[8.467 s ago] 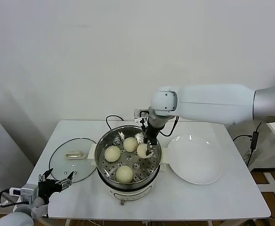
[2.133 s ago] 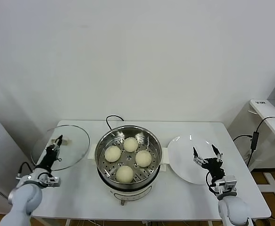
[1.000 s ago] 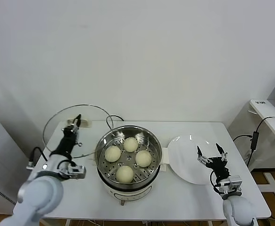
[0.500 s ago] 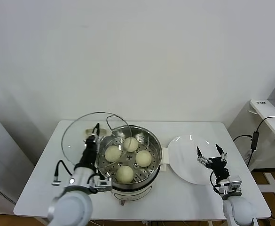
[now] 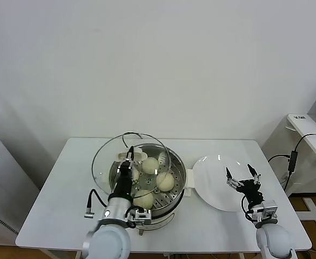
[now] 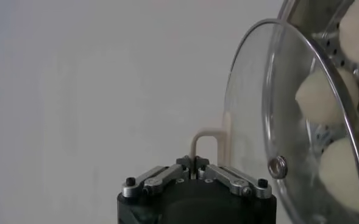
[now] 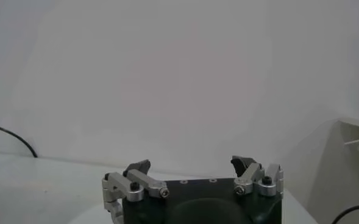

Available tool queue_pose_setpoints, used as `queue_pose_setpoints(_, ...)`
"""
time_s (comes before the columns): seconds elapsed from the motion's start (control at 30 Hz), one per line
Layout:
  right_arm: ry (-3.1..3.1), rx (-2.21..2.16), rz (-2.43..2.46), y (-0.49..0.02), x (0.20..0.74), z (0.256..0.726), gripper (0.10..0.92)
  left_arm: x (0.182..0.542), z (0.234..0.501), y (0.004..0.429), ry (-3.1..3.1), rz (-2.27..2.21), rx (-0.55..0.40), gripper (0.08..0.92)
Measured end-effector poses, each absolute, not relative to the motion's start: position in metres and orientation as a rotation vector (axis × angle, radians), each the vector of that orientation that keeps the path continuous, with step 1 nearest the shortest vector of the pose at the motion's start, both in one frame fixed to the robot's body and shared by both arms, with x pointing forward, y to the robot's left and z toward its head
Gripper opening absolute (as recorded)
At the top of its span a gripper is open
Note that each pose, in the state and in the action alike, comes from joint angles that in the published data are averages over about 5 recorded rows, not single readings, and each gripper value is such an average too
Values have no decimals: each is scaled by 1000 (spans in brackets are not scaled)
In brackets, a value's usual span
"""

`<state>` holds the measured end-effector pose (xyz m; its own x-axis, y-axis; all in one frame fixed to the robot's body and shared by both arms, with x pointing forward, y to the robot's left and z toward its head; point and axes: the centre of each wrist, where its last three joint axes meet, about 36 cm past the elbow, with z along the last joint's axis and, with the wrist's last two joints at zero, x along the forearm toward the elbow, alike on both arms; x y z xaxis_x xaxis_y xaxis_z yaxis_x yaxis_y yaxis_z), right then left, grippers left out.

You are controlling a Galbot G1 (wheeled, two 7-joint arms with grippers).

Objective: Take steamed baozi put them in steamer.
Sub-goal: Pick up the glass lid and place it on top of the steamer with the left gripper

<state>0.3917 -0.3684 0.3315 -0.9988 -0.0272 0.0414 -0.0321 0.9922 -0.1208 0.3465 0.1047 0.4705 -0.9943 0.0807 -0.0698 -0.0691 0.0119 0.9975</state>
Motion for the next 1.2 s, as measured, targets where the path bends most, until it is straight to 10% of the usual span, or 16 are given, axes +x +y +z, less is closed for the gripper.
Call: queue_pose_setpoints(1.2, -3086, 34, 182, -371, 389, 327, 823, 340, 440, 73, 2122, 2123, 155, 107)
